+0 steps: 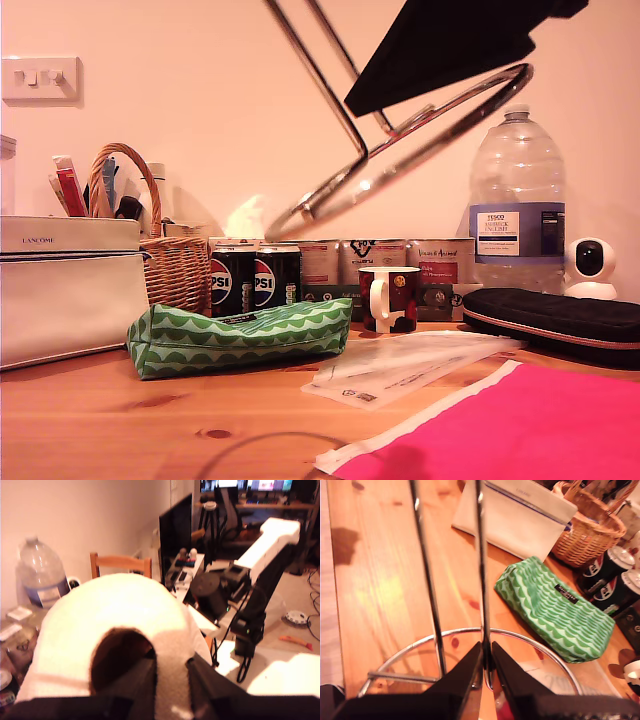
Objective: Insert the paper towel roll into the metallic stand.
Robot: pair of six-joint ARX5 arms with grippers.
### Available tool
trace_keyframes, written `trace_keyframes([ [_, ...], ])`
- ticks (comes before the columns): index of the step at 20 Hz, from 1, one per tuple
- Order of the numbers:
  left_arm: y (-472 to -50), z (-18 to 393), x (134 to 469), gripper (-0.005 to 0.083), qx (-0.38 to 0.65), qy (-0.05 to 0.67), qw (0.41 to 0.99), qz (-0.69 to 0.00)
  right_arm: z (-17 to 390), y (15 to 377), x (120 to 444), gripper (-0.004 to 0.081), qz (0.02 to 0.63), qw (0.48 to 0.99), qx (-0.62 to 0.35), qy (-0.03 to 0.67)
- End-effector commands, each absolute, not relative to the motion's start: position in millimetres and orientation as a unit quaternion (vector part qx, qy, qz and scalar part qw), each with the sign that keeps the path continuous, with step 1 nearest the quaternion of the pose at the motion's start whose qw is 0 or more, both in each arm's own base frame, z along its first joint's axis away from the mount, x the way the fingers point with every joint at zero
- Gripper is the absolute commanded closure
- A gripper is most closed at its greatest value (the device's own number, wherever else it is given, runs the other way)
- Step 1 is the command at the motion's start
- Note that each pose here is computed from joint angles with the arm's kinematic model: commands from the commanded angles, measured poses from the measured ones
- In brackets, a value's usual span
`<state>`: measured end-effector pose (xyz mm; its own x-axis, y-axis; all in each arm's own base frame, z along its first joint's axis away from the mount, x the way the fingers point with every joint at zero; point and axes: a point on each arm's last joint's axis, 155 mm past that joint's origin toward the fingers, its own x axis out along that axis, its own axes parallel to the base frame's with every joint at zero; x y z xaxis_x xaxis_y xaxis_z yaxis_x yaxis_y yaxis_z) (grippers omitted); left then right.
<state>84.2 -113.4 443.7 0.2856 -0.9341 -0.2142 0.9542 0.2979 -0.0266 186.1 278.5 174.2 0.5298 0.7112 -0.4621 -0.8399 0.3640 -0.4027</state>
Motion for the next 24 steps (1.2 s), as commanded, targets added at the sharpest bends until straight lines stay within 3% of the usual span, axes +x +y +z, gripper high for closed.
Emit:
trace_keyframes([
  [1, -104, 438, 90, 0.0797, 0.020, 0.103, 0.802, -0.589, 181, 285, 187, 0.0781, 0.476, 0.822, -0.299, 0.096],
  [10, -104, 378, 94, 0.0797, 0.020, 0.144, 0.813, -0.563, 147, 291, 189, 0.0781, 0.480, 0.805, -0.319, 0.142],
  [24, -131, 346, 90, 0.0797, 0.064, 0.165, 0.840, -0.513, 136, 288, 186, 0.0781, 0.482, 0.798, -0.322, 0.163],
])
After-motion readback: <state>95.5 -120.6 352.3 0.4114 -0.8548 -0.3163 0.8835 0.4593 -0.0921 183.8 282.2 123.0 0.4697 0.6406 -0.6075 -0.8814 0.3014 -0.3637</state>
